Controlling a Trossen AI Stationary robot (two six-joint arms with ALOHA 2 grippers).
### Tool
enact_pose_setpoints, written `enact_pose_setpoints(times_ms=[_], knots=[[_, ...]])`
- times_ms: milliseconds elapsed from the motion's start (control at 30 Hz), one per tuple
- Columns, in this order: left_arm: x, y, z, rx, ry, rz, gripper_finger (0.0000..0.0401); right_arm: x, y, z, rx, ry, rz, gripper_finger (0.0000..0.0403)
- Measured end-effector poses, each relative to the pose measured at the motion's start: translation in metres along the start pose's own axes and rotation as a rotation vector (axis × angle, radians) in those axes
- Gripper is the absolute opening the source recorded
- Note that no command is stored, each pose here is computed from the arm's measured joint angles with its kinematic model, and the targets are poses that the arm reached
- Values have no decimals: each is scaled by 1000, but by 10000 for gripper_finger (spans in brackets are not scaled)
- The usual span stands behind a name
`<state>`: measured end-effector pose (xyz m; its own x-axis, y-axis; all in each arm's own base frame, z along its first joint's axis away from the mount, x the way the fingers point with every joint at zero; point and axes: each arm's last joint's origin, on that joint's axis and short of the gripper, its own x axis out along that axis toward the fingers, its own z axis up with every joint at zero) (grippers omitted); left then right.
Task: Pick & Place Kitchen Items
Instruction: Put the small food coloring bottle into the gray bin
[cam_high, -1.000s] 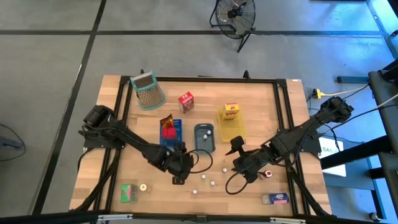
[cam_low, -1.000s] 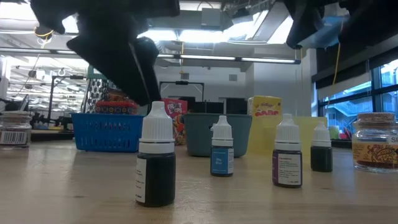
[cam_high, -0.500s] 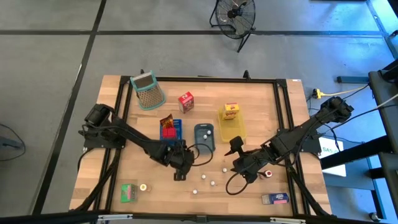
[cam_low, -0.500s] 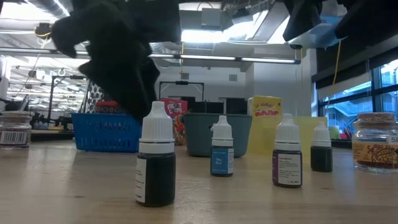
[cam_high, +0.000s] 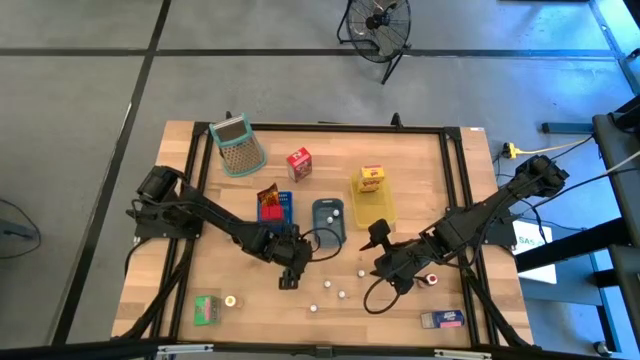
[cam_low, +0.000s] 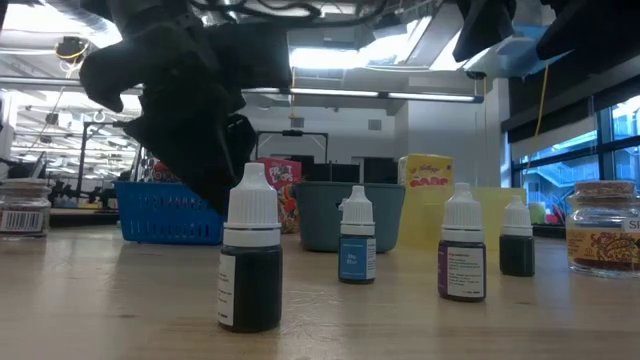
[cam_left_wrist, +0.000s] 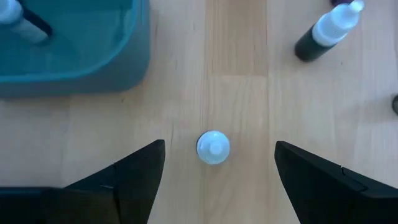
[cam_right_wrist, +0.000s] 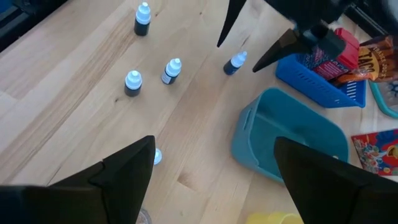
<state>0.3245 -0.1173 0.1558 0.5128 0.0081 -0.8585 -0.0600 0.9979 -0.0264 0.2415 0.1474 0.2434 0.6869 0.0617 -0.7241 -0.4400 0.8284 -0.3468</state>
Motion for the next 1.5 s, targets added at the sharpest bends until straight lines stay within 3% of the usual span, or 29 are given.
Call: enact_pose_setpoints(times_ms=[1500], knots=[[1, 2, 1, 19, -1, -19, 298, 3, -9, -2, 21, 5, 24, 332]])
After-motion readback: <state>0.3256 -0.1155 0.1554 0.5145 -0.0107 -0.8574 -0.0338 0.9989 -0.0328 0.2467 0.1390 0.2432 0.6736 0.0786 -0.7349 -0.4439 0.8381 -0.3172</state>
